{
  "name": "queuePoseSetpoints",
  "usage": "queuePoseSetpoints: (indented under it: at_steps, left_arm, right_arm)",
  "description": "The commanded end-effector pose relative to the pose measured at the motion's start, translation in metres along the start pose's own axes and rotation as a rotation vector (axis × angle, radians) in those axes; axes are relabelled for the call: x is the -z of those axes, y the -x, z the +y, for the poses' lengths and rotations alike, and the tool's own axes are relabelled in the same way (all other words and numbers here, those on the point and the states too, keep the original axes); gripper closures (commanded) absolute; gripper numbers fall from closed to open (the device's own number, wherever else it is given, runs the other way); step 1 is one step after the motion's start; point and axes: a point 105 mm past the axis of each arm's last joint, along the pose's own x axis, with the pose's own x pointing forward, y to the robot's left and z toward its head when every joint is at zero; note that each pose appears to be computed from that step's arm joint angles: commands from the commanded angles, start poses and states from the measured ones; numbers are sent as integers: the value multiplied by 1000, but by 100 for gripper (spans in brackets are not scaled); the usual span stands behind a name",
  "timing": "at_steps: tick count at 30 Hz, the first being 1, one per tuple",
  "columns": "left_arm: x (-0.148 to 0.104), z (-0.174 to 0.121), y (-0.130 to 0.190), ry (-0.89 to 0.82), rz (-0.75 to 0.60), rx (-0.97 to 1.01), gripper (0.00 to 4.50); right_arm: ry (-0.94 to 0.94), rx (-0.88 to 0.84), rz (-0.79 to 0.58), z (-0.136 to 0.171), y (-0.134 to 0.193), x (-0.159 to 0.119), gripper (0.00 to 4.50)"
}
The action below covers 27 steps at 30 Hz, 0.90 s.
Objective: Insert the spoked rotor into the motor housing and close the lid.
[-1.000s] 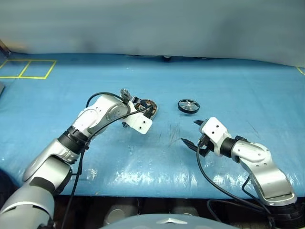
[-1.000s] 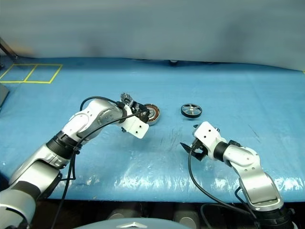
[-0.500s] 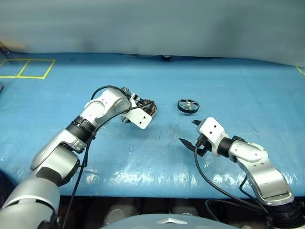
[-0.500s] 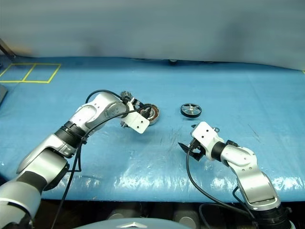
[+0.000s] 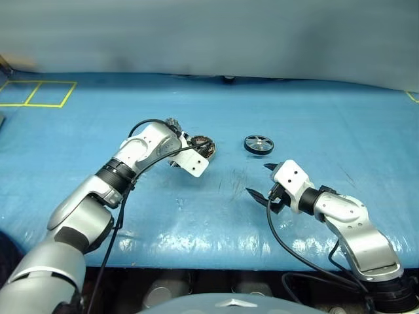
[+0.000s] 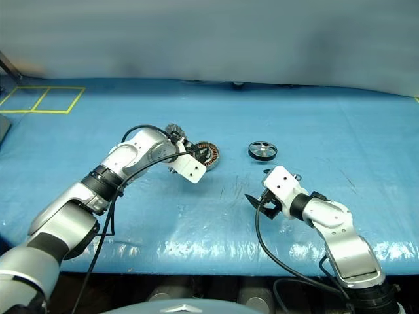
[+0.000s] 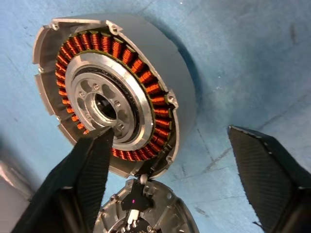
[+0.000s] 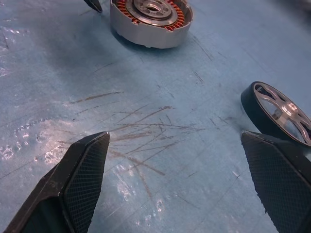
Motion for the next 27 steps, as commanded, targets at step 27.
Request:
queuePoseSetpoints:
  at_steps: [27]
  left_arm:
    - [-56, 40, 21, -515, -380, -349, 284]
  right_arm:
    - [-14, 102, 8, -7, 19, 8, 0]
